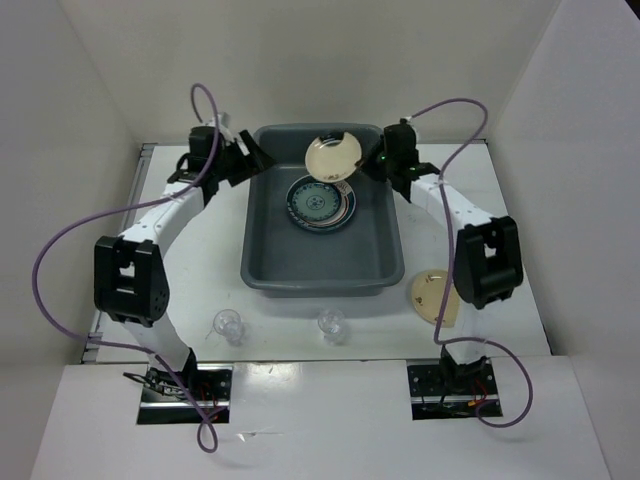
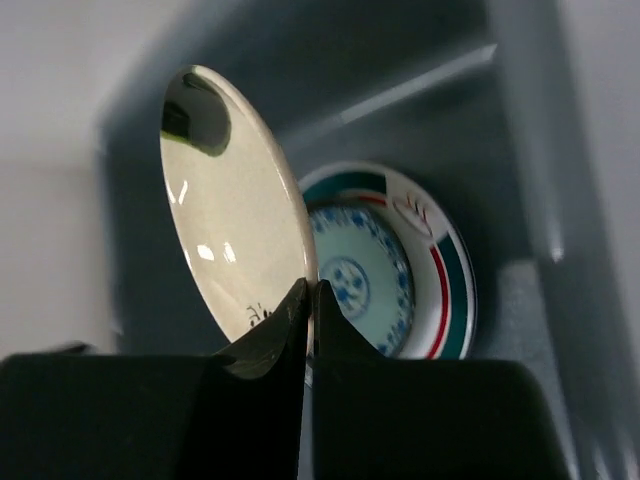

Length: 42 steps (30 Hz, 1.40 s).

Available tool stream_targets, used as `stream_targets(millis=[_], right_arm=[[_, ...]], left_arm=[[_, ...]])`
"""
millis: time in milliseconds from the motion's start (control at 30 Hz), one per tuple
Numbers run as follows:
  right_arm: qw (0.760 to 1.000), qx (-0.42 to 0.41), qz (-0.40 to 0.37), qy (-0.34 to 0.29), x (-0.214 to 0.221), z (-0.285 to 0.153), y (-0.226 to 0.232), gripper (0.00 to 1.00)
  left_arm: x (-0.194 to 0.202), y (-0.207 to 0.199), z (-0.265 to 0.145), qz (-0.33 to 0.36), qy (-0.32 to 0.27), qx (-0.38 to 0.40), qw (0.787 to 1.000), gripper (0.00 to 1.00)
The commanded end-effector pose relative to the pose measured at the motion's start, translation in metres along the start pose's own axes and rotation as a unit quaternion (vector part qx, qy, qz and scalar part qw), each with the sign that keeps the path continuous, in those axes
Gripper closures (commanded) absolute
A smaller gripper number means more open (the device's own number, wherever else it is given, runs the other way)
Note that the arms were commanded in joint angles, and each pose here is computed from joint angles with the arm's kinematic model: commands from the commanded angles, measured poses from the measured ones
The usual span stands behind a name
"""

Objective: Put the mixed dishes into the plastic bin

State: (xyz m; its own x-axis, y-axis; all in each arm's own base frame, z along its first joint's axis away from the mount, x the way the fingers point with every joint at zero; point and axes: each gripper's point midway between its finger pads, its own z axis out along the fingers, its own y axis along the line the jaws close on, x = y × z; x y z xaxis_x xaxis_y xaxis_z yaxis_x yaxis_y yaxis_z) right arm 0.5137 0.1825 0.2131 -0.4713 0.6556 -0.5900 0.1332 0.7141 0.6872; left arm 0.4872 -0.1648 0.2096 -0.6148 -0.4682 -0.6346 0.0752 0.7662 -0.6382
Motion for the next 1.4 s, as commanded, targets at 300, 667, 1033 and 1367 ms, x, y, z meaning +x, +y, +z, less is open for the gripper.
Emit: stream_targets(millis=[300, 667, 1033, 1367], right_arm=[[0.982, 0.026, -0.096, 0.16, 0.096, 0.032, 0.001, 0.99], [0.986, 0.028, -0.142, 0.083, 0.033, -0.041, 0.029, 0.22], [0.981, 0.193, -0.03, 0.013, -0.036, -0.15, -0.128, 0.26], [0.93, 0.349, 0.039, 0.107, -0.001, -0.173, -0.232, 0.31]], left_arm=[[-0.054, 0.015, -0.044, -0.022, -0.079, 0.003, 0.997, 0.18], [-0.048, 0.022, -0.042, -0.025, -0.074, -0.006, 0.997, 0.18], [-0.039, 0.028, -0.041, -0.032, -0.07, -0.009, 0.997, 0.18], [-0.033, 0.031, -0.038, -0.044, -0.061, -0.01, 0.997, 0.18]])
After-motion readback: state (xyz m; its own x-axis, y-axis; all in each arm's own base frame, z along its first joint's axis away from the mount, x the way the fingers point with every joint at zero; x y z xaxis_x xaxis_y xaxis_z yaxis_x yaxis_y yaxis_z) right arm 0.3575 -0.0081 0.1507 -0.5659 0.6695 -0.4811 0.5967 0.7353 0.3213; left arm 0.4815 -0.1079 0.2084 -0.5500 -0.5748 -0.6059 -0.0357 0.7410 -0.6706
